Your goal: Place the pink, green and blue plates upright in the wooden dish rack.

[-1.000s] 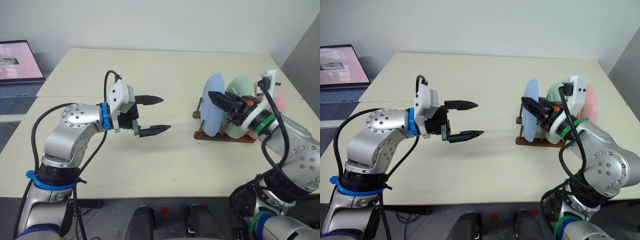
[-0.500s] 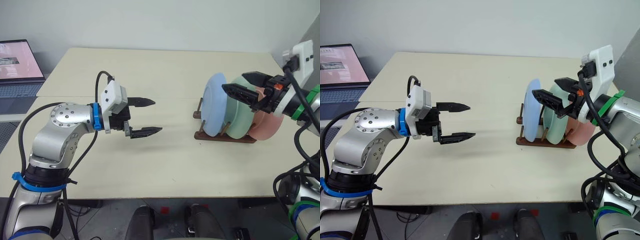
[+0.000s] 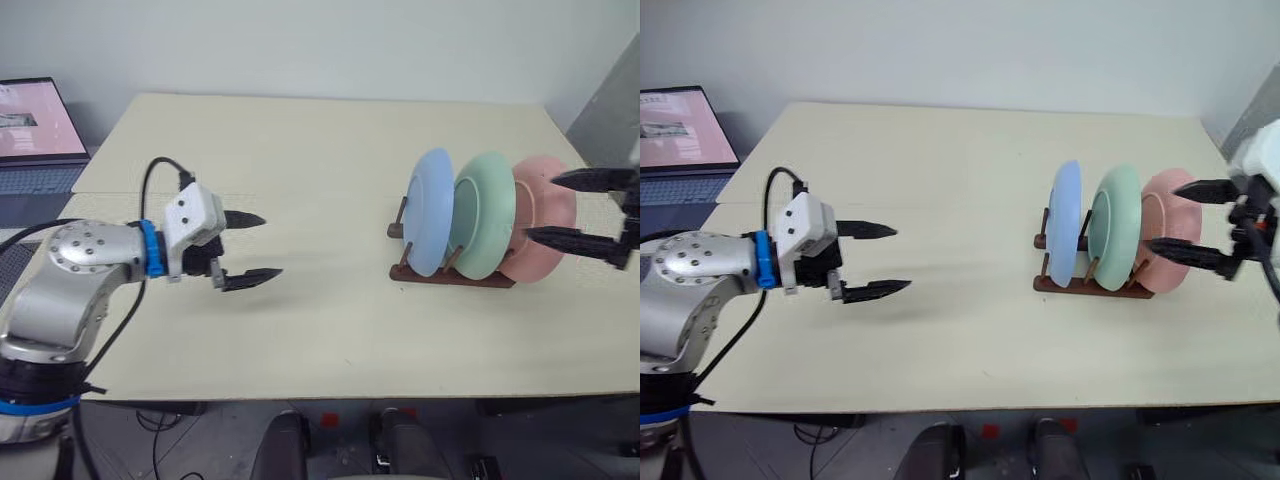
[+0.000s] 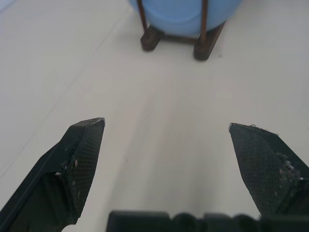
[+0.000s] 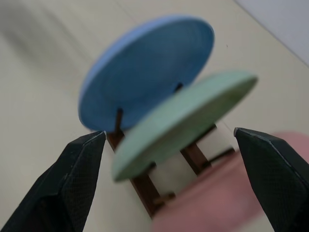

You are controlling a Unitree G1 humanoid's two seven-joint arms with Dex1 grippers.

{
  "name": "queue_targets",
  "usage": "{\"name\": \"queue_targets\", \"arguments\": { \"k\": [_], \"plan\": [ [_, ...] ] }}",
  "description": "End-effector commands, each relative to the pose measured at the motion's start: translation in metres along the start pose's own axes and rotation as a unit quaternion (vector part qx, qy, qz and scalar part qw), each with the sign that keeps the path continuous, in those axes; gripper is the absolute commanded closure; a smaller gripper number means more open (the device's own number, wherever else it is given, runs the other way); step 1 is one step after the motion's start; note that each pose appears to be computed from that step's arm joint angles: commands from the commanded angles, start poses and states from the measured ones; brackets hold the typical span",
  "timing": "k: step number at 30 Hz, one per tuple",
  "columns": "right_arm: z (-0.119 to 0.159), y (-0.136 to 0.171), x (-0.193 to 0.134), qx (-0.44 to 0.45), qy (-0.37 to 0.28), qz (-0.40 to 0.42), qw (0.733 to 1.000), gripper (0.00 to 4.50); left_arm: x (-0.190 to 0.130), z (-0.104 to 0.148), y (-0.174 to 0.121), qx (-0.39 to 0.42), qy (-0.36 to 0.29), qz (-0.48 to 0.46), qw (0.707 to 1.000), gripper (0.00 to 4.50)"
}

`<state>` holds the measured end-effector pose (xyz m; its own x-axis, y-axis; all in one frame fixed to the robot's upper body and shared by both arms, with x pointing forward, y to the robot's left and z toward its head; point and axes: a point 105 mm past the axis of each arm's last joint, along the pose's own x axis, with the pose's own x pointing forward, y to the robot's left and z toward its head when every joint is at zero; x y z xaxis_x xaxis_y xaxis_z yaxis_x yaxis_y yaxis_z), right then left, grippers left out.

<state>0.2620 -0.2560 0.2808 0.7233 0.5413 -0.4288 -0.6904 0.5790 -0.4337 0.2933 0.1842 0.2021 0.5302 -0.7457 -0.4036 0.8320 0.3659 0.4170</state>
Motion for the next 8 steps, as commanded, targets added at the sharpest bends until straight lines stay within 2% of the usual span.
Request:
{"name": "queue_targets", "arguments": {
  "k": [1,8],
  "plan": [
    [-0.005,-0.01,-0.022,-0.06,0.025,0.001,0.998,0.04,-0.017,0.008,0.006,0.037,0.016,0.029,0.999,0.0],
    [-0.028,-0.015,-0.031,-0.081,0.07,0.024,0.994,0.04,-0.027,-0.008,0.001,0.015,0.045,0.029,0.998,0.0]
  ]
}}
